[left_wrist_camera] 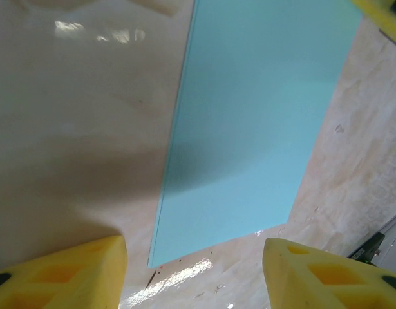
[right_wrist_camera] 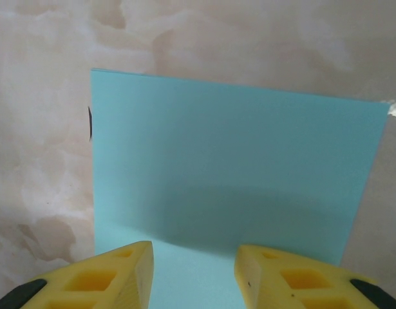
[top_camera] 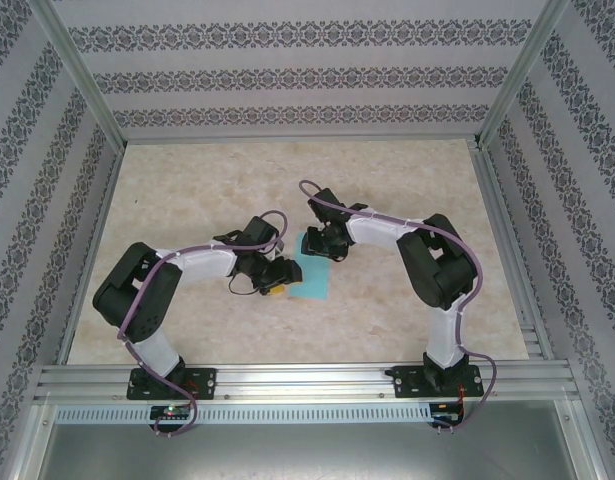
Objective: Fold a paper plane with a square sheet of paper (pick it up from the middle)
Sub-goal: Fold the triangle a second time at the center of the table.
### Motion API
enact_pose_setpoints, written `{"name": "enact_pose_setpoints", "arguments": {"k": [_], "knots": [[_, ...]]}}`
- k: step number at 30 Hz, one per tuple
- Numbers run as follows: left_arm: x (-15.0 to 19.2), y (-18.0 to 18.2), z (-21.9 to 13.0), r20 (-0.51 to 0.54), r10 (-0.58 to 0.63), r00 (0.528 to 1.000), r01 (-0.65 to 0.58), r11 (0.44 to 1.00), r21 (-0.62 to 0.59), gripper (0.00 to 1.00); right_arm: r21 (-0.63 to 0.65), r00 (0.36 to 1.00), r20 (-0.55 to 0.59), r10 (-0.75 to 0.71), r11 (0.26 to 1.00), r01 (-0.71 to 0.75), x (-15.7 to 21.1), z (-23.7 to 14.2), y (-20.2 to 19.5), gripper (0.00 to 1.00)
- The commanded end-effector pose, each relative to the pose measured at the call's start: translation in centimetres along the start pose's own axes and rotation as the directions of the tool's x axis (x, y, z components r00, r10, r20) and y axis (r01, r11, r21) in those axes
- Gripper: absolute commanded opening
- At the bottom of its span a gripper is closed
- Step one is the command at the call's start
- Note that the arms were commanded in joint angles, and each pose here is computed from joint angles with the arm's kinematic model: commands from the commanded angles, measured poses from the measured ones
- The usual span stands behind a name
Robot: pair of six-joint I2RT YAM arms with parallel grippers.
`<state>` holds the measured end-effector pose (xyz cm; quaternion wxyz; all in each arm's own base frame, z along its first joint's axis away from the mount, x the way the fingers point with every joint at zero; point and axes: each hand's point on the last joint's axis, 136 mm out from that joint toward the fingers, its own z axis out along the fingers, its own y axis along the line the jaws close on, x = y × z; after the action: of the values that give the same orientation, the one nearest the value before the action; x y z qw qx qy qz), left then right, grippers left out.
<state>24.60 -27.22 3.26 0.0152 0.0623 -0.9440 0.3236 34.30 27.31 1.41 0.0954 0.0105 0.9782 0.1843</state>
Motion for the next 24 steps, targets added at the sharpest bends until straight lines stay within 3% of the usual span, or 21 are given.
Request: {"name": "enact_pose_setpoints", "arguments": {"k": [1,24], "knots": [[0.1,-1.3,0.2,-0.013,0.019,1.0,-0.019,1.0,0.017,0.58,0.082,0.994,-0.062,0.088,0.993,-0.083,1.9,2.8,-4.3,0.41],[0.2,-1.1,1.4,-0.027,0.053,0.998,-0.056,0.994,-0.096,0.58,0.067,0.987,-0.093,0.129,0.99,-0.123,2.7,3.7,-5.3,0.41]]}}
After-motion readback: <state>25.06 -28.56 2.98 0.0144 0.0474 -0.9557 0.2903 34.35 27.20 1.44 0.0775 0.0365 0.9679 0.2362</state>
